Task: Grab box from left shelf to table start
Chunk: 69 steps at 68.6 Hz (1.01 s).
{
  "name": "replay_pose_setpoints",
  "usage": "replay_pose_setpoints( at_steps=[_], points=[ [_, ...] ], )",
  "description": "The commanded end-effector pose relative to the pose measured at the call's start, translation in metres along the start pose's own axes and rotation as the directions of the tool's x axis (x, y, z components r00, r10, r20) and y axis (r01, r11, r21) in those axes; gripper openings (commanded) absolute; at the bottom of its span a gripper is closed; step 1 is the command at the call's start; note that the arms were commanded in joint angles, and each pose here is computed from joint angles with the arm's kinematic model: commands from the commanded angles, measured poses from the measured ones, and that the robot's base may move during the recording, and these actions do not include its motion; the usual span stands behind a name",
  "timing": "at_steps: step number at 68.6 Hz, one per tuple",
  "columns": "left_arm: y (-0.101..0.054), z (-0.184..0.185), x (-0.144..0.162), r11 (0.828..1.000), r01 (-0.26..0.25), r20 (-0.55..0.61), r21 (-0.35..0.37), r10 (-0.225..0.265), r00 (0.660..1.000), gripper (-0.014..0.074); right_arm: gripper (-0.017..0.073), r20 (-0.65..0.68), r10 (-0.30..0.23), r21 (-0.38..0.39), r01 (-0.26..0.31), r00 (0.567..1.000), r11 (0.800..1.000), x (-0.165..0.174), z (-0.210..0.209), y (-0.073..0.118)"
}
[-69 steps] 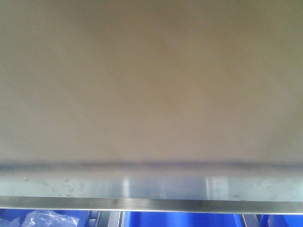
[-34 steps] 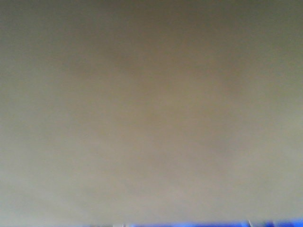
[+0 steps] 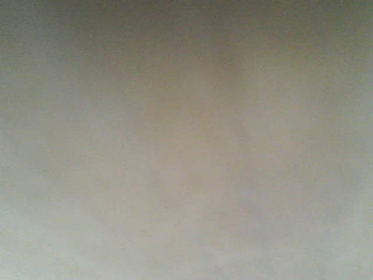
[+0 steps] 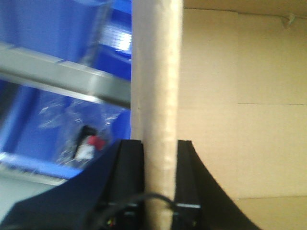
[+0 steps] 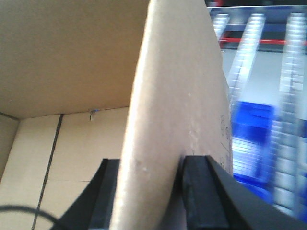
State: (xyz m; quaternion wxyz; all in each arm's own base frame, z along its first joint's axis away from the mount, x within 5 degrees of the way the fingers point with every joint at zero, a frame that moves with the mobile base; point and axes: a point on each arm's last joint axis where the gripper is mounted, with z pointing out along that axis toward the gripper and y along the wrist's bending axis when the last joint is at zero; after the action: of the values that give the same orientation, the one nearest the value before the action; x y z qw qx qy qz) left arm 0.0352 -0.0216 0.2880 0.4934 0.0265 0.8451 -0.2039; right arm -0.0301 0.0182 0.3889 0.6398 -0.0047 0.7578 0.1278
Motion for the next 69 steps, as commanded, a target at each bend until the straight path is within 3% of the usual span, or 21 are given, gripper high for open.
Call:
replay_pose_setpoints(
  at_steps=[1, 69],
  points=[
    [0.0052, -0.0002, -0.002, 0.996, -0.058, -0.003, -0.062, 0.058, 0.998, -0.0092, 0.0058, 0.148, -0.039, 0.055, 0.031, 0.988, 0.998, -0.0183, -0.0035, -0.0028],
    [0.0053, 0.0001, -0.0016, 0.996, -0.058, -0.004, -0.063, 0.058, 0.998, -0.0092, 0.0058, 0.145, -0.039, 0.055, 0.031, 0.989, 0.998, -0.0181, -0.0035, -0.0028]
  ],
)
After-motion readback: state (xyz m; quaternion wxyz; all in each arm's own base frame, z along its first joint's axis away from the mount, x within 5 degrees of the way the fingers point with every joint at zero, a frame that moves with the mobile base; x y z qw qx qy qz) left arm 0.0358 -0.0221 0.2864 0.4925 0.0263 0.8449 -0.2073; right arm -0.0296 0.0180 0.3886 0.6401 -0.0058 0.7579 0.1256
